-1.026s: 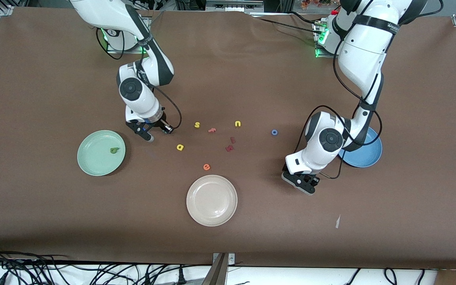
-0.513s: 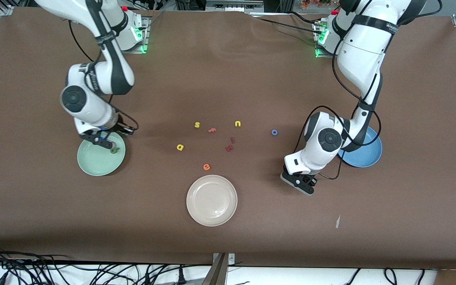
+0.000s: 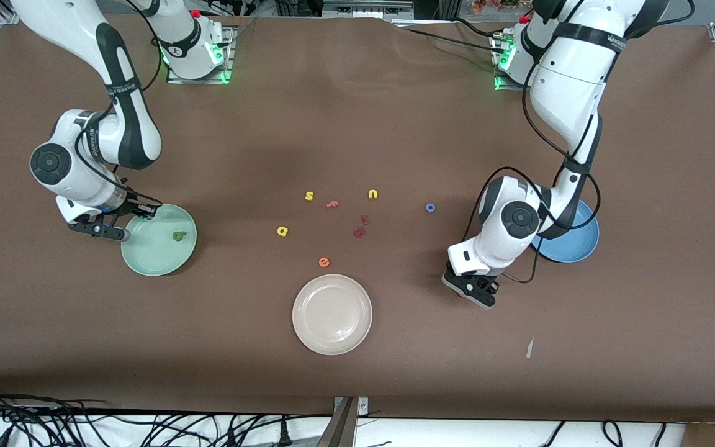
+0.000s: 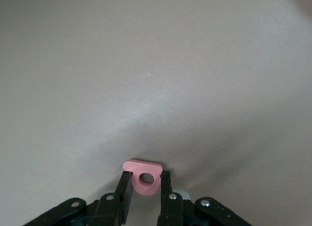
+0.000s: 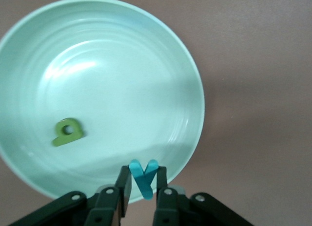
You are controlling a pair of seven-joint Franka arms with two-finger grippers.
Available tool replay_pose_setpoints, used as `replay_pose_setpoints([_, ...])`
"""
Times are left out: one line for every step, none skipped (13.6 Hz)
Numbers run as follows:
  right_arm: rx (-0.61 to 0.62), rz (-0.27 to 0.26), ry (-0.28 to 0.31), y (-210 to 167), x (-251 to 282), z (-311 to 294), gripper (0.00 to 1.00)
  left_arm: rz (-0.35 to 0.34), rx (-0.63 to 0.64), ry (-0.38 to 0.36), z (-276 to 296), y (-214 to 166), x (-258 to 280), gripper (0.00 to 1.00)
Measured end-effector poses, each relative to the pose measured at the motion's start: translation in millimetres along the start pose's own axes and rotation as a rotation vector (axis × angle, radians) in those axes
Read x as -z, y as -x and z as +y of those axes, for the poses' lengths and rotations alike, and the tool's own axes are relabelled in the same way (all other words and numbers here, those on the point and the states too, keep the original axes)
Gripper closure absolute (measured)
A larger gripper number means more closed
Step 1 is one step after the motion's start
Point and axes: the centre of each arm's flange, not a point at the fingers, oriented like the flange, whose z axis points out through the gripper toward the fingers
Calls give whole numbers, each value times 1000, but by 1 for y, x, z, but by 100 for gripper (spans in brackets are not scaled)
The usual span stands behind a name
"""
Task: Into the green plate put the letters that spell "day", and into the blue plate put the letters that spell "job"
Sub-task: 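Drop y on green plate with the right gripper while the left gripper lifts d, then place pink d on the blue plate with the left gripper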
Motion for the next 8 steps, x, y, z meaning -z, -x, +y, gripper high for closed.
replay_pose_setpoints([6, 3, 4, -1, -2, -3, 60, -5, 8, -2, -7, -1, 10, 72])
replay_pose_setpoints([13, 9, 3, -3, 1, -8, 49, -28, 21, 1, -17, -1, 24, 72])
replay_pose_setpoints([20, 12, 0, -6, 7, -13, 41, -66, 38, 10, -29, 2, 41, 72])
replay_pose_setpoints([20, 4, -4, -10, 14, -18, 30, -107, 59, 21, -45, 9, 60, 72])
replay_pose_setpoints([7, -11, -8, -14, 23, -23, 20, -142, 77, 31, -60, 20, 79, 72])
replay_pose_setpoints([-12, -27, -12, -18, 35, -29, 9, -170, 88, 40, -75, 36, 96, 72])
replay_pose_setpoints([-34, -37, -16, -22, 47, -39, 1, -192, 91, 48, -87, 55, 109, 72])
replay_pose_setpoints([-60, -39, -19, -24, 57, -51, 0, -213, 88, 59, -98, 77, 120, 72])
